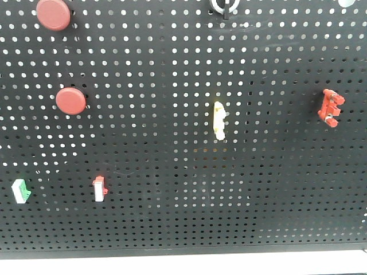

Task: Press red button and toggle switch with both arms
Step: 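Raise both grippers toward the red button and white rotary switch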

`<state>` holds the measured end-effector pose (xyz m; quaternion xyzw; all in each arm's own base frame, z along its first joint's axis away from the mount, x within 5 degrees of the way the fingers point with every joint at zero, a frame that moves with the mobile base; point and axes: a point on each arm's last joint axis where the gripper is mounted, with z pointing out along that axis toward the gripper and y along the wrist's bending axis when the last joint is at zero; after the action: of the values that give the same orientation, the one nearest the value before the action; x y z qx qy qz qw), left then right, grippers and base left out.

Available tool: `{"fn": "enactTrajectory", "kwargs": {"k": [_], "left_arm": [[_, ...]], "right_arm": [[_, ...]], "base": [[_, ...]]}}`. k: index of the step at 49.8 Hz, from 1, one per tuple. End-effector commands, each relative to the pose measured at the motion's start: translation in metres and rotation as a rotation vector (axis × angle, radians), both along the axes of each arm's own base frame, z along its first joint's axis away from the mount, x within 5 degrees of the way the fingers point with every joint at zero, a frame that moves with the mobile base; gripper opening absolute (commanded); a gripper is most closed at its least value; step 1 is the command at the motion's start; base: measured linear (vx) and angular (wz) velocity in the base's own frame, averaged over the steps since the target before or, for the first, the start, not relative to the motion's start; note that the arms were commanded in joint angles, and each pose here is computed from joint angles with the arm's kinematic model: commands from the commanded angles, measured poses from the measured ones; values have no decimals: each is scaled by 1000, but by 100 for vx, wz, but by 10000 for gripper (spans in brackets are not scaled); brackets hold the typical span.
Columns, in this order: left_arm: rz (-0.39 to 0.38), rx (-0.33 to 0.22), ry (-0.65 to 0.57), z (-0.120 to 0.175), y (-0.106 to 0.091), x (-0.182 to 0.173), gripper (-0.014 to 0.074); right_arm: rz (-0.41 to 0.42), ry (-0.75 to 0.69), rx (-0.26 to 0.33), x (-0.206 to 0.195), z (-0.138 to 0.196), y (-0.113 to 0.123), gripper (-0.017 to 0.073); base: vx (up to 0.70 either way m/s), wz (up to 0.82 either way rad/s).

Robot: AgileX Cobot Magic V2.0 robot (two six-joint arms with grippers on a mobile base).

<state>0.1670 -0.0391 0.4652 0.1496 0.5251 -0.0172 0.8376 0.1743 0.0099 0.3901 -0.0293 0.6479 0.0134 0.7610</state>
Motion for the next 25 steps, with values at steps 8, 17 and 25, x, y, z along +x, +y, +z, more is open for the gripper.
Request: {"fn": "enactTrajectory", "kwargs": {"k": [8, 17, 25], "left_arm": [[-156, -22, -67, 42, -32, 25, 1], [-199, -23, -32, 48, -52, 50, 1], [-199, -24, 13, 47, -62, 72, 1]], "right_arm": [[0, -127, -7, -4, 20, 0, 0], [0, -127, -7, -4, 20, 0, 0], [0, -127, -7, -4, 20, 0, 0]], "base": [[0, 0], [0, 0], [0, 0]]}}
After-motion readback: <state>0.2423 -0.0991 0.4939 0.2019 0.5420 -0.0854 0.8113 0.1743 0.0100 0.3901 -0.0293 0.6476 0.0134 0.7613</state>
